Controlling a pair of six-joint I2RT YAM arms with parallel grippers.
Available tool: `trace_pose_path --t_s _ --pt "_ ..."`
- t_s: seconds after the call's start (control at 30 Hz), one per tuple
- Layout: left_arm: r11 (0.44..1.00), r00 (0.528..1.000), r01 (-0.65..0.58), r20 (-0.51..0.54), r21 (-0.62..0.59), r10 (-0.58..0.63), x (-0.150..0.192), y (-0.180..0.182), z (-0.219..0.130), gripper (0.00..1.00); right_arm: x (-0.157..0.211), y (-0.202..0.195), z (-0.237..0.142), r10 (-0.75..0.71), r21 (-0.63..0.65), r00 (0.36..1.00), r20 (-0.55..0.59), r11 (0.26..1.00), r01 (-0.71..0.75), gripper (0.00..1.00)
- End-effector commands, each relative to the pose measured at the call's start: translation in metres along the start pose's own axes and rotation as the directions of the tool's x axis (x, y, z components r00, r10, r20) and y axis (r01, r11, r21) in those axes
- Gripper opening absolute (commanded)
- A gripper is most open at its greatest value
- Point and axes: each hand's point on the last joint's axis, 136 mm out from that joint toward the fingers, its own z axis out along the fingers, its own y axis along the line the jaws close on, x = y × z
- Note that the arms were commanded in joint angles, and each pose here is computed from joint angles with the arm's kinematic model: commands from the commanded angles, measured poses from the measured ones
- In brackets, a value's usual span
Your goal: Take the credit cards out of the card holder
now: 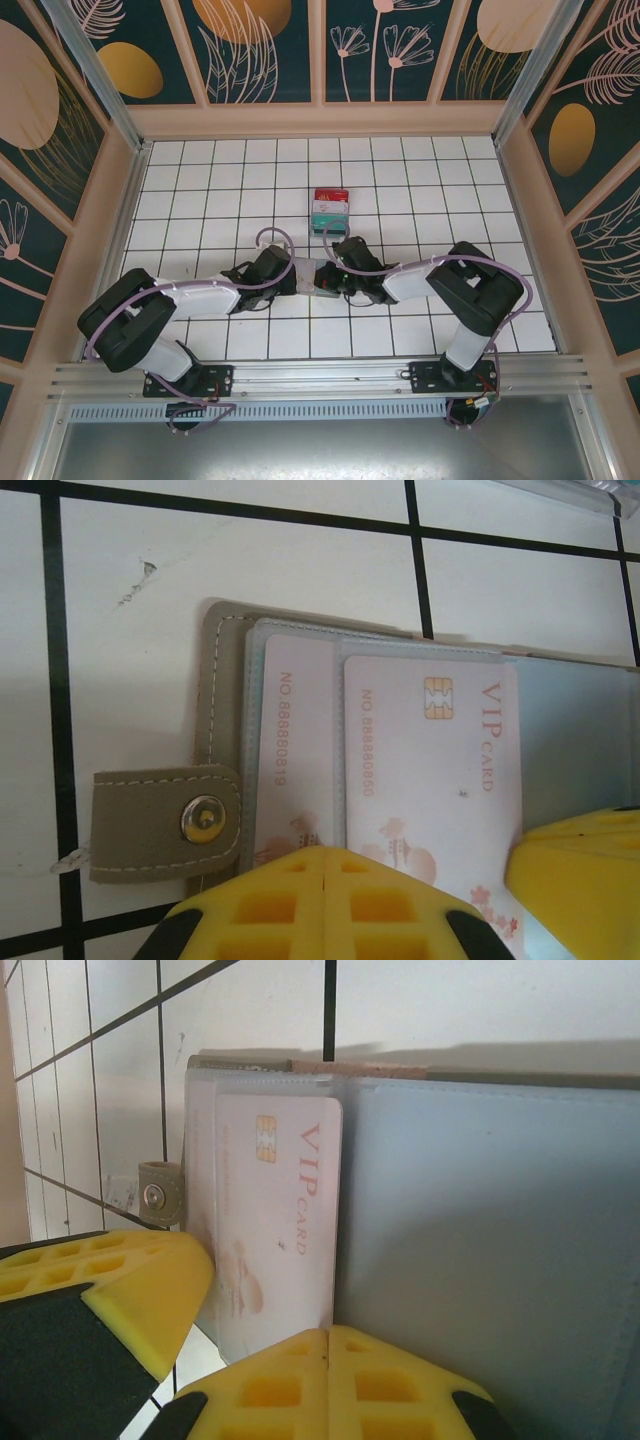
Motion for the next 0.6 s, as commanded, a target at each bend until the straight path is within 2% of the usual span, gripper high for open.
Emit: trace_pose_path --t_s 0.0,0.4,0.47,0.57 --pt "0.991 0.999 -0.004 -0.049 -0.137 -0.002 0.017 0.034 0.005 0.0 0.001 -0.022 -0.006 0.013 0.061 1.0 0.008 0.998 -0.014 0.0" --pt "0.994 0.999 -0.007 -0.054 -0.105 0.002 0.017 0.027 0.005 0.0 -0.001 -0.013 -0.005 -0.002 0.032 1.0 0.001 0.999 0.002 0.0" --pt "0.996 0.998 -0.007 -0.055 -0.088 0.003 0.017 0.024 0.004 0.0 -0.002 -0.008 -0.002 -0.012 0.023 1.0 -0.006 1.0 0.013 0.05" --pt "0.998 0.999 -0.001 -0.048 -0.07 -0.002 0.014 0.02 0.002 0.0 -0.001 0.0 0.003 -0.029 0.007 0.999 -0.019 1.0 0.029 0.03"
